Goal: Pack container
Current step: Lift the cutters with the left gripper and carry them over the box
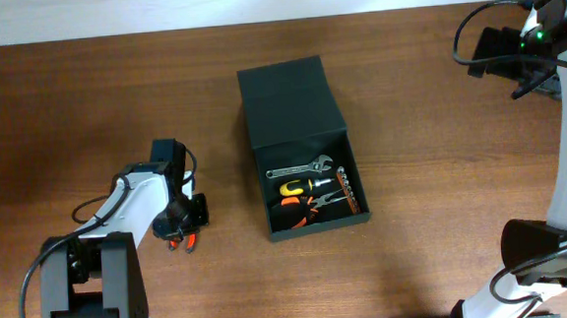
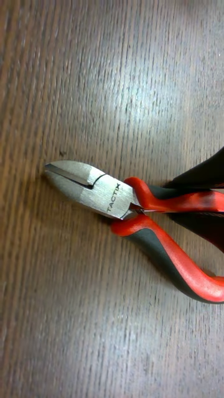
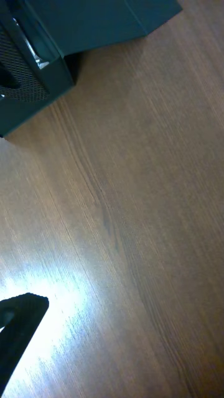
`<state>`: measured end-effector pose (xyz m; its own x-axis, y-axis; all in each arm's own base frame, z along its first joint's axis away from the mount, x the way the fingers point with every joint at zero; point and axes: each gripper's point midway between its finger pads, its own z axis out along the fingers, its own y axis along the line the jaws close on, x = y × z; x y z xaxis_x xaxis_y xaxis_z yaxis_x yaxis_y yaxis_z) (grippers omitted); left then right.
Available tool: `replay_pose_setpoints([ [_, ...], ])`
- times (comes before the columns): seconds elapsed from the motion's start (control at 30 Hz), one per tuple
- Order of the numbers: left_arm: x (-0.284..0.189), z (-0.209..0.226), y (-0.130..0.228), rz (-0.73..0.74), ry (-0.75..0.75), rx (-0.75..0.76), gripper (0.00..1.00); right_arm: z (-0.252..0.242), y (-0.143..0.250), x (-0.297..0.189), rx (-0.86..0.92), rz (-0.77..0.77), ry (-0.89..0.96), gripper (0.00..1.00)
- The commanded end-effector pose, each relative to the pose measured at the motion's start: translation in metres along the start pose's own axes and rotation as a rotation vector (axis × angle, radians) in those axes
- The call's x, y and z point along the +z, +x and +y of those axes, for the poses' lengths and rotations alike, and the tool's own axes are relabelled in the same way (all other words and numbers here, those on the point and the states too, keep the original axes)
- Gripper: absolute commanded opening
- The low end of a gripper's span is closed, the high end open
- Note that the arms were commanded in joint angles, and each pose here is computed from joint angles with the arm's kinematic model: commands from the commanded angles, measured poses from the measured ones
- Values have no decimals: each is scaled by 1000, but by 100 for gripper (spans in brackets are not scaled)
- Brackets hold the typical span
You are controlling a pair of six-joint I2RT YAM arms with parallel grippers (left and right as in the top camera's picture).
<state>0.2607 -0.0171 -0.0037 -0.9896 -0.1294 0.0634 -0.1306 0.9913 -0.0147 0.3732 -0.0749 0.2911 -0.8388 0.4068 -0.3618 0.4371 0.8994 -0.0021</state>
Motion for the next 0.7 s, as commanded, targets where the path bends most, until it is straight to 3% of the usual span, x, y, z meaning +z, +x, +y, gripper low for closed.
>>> replay_pose_setpoints([
  [0.0, -14, -6, -12, -52, 23, 30, 2, -1, 0, -3, 8, -6, -3, 99],
  [0.5, -115, -10, -57, -386, 4, 220, 2, -1, 0, -3, 8, -6, -3, 99],
  [0.67, -166, -23, -71, -534, 17, 363, 2, -1, 0, -3, 8, -6, -3, 99],
])
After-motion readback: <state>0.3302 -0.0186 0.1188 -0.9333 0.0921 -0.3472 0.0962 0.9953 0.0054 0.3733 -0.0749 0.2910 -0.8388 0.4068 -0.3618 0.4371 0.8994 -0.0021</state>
